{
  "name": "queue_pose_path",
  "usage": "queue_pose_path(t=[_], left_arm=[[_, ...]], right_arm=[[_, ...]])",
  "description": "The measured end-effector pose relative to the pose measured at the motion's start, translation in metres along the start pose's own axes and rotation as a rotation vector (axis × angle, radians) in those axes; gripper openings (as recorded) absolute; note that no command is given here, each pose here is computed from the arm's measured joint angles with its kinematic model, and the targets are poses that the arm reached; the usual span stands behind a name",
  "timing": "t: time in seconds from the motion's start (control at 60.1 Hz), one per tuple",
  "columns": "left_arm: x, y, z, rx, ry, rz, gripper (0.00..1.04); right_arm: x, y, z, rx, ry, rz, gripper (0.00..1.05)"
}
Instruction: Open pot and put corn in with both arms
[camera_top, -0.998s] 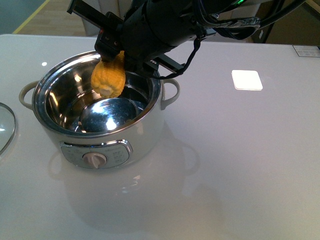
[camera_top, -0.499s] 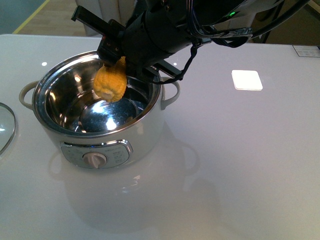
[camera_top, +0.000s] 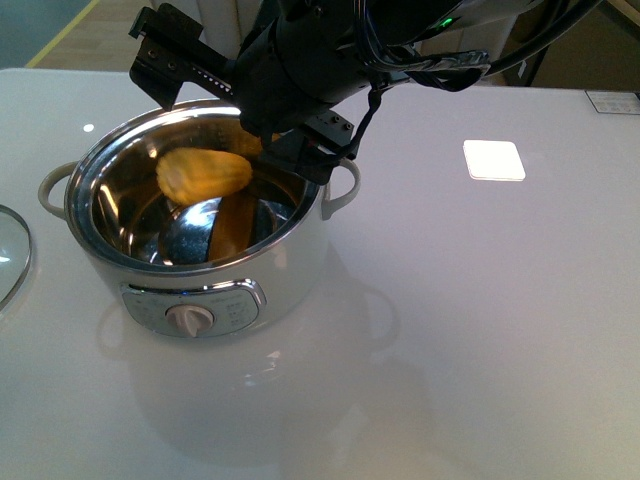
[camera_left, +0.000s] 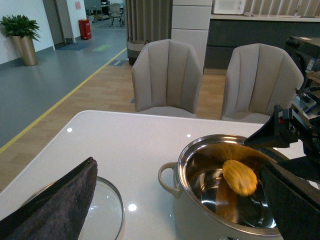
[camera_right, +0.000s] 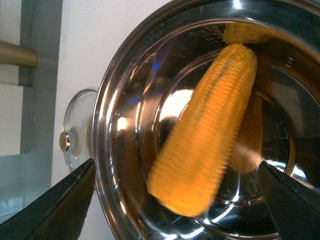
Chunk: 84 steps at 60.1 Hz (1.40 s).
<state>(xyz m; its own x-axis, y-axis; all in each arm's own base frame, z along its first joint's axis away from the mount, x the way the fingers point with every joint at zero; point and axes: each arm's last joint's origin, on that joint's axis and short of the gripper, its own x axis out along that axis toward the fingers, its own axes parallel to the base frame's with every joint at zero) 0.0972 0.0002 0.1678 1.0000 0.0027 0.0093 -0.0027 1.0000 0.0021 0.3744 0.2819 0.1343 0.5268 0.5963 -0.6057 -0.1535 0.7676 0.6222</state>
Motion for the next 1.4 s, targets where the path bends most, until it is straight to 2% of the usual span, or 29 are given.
queue_pose_path(t=[0.133, 0.333, 0.565, 0.682, 0.881, 1.014, 1.197, 1.397], left_arm=[[0.0, 0.0, 0.0, 0.0, 0.0, 0.0, 0.98], [0.0, 0.0, 0.0, 0.0, 0.0, 0.0, 0.98], [0.0, 0.0, 0.0, 0.0, 0.0, 0.0, 0.98], [0.0, 0.0, 0.0, 0.0, 0.0, 0.0, 0.98], [0.0, 0.0, 0.0, 0.0, 0.0, 0.0, 0.98], [0.0, 0.0, 0.0, 0.0, 0.0, 0.0, 0.98], [0.0, 0.0, 0.0, 0.0, 0.0, 0.0, 0.98], [0.0, 0.0, 0.0, 0.0, 0.0, 0.0, 0.98]], right_arm=[[0.0, -0.001, 0.001, 0.005, -0.006, 0.004, 0.96], [-0.018, -0.017, 0.012, 0.077, -0.052, 0.017, 0.96], [-0.076, -0.04, 0.05, 0.196, -0.2, 0.078, 0.96], [-0.105, -0.055, 0.057, 0.209, -0.256, 0.061, 0.96], [-0.156, -0.089, 0.057, 0.199, -0.341, 0.001, 0.96], [-0.19, -0.105, 0.053, 0.137, -0.397, -0.077, 0.96], [-0.222, -0.114, 0.049, 0.076, -0.458, -0.156, 0.96], [-0.246, -0.109, 0.037, -0.028, -0.491, -0.265, 0.96]])
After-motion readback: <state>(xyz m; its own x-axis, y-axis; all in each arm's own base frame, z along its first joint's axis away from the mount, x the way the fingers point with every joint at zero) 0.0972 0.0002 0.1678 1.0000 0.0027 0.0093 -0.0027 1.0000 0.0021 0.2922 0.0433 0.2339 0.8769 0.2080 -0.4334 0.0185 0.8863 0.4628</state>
